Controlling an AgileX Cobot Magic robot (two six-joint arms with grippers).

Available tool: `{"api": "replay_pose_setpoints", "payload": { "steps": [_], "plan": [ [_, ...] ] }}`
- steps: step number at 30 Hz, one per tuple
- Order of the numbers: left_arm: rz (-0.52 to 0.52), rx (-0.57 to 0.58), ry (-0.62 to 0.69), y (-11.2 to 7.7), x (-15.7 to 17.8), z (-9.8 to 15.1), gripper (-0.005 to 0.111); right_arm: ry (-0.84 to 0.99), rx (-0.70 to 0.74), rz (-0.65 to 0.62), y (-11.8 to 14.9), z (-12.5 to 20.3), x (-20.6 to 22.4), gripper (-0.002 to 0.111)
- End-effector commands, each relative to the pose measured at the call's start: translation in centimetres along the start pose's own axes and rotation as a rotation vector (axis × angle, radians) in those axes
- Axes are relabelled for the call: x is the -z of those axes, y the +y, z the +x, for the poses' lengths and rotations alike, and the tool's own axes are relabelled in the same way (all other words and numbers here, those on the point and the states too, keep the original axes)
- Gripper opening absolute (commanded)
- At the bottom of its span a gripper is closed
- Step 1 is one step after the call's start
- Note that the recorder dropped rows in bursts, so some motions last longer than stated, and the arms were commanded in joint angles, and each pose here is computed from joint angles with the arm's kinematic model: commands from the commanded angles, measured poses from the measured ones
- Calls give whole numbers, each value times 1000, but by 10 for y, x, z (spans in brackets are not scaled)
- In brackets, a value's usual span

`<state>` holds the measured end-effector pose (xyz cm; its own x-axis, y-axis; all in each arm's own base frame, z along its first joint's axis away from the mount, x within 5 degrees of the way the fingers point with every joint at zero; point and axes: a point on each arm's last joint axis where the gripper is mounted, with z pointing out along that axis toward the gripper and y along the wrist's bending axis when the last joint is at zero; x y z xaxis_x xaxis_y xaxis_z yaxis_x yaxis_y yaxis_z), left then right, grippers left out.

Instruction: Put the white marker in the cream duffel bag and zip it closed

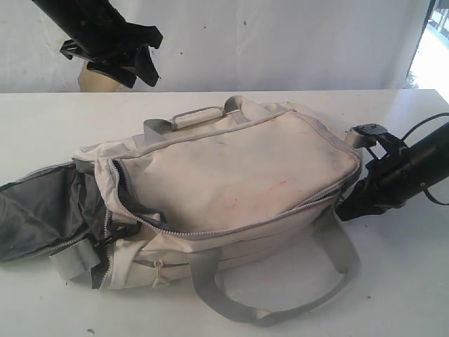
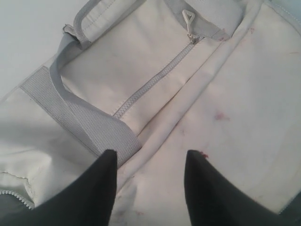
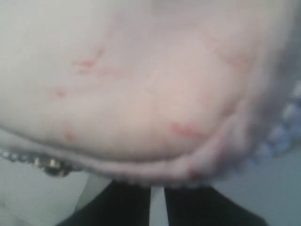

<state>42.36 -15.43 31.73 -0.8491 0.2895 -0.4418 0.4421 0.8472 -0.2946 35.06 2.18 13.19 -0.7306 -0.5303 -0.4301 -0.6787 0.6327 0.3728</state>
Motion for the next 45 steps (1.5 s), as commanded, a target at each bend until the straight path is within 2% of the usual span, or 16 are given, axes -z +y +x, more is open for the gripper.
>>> {"api": "replay_pose_setpoints", "payload": {
  "steps": [1, 5, 7, 9, 12, 16, 19, 23, 26, 27, 30, 31, 33, 38, 40, 45],
  "plan": [
    [-12, -19, -14, -4, 7, -1, 47, 83, -47, -25, 13, 4, 17, 0],
    [-14, -29, -14, -4, 7, -1, 47, 167, -129, -57, 27, 8, 30, 0],
    [-14, -29, -14, -4, 7, -1, 47, 210, -125, -106, 36, 11, 37, 0],
    [-14, -29, -14, -4, 7, -1, 47, 207, -116, -96, 40, 9, 44, 0],
    [-12, -28, -14, -4, 7, -1, 47, 170, -122, -79, 46, 4, 53, 0],
    [23, -16, -20, -7, 7, -1, 47, -4, -164, -138, 63, -16, 62, 0],
    [29, -15, -22, -7, 7, -1, 47, -10, -140, -168, 74, -24, 55, 0],
    [31, -14, -22, -8, 7, -1, 47, 49, -54, -213, 103, -37, 35, 0],
    [31, -14, -22, -8, 7, -1, 47, 74, -57, -242, 119, -44, 25, 0],
    [33, -13, -22, -8, 7, -1, 47, 76, -75, -250, 122, -45, 23, 0],
    [55, -6, -26, -10, 7, -2, 47, 81, -303, -273, 128, -50, 21, 0],
    [82, 4, -32, -12, 8, -2, 47, 78, -336, -280, 128, -51, 21, 4],
    [119, -1, -40, -16, 8, -3, 47, 68, -345, -289, 129, -52, 21, 21],
    [126, 0, -41, -16, 8, -3, 47, 55, -380, -304, 130, -54, 22, 59],
    [129, -1, -41, -17, 8, -3, 47, 52, -381, -306, 130, -54, 22, 64],
    [139, -64, -36, -27, 5, -3, 47, 55, -426, -304, 129, -54, 23, 65]
  ]
}}
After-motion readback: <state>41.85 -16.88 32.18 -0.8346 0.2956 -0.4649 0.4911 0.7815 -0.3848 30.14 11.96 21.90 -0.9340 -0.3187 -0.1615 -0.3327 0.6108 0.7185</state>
